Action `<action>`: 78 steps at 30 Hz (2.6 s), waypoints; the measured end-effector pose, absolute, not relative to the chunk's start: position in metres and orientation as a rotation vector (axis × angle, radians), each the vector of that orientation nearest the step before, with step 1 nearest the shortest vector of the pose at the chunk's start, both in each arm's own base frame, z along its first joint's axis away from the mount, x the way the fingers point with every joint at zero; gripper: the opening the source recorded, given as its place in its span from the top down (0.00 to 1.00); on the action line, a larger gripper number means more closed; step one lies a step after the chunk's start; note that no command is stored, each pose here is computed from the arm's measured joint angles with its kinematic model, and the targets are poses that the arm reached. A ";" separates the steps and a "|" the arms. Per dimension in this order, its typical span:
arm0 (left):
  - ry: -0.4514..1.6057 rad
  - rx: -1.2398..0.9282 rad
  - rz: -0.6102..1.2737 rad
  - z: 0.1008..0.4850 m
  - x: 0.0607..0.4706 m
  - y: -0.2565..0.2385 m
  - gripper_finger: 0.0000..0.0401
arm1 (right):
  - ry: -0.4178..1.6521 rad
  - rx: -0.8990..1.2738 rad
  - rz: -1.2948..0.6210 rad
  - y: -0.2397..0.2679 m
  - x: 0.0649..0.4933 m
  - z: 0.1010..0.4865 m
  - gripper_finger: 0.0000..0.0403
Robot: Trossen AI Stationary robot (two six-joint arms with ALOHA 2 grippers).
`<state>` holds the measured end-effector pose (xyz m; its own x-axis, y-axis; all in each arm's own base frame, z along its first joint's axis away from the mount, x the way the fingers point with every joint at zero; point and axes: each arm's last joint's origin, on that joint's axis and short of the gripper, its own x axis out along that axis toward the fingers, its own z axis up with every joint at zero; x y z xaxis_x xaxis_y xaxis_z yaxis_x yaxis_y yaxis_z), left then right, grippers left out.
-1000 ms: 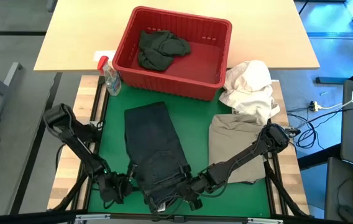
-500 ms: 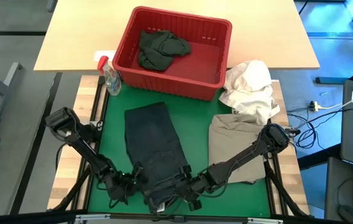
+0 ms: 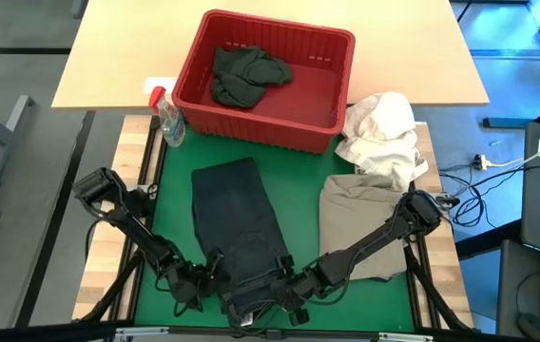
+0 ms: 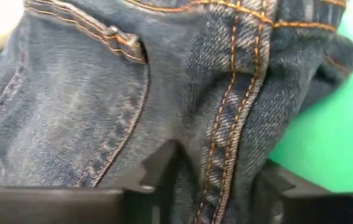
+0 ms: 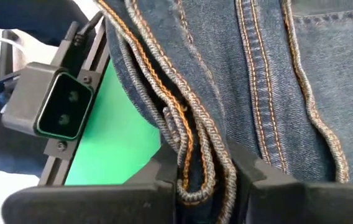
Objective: Fold Laundry from Bin
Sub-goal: Fold the blue pants
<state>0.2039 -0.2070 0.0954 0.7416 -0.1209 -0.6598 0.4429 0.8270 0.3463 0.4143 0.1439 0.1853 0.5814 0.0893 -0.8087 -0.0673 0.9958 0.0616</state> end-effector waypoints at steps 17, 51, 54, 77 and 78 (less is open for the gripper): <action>0.631 0.019 -0.183 0.110 0.199 -0.216 0.90 | 0.947 0.124 0.094 0.145 0.415 0.186 0.66; 0.582 -0.138 -0.001 0.107 0.198 -0.205 0.90 | 0.775 -0.385 -0.159 0.236 0.361 0.141 0.28; 0.571 -0.169 0.026 0.107 0.199 -0.204 0.90 | 0.787 -0.431 -0.151 0.237 0.364 0.126 0.28; 0.389 -0.389 0.010 0.121 0.177 -0.233 0.90 | 0.924 -0.485 -0.431 0.226 0.302 0.155 0.28; 0.378 -0.405 0.000 0.123 0.176 -0.235 0.90 | 0.936 -0.476 -0.430 0.223 0.303 0.152 0.28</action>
<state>0.1756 -0.2348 0.1226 0.9305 -0.0749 -0.3585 -0.0743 0.9199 -0.3850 0.3025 0.2232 0.1518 0.5241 -0.5434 -0.6558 0.1436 0.8154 -0.5609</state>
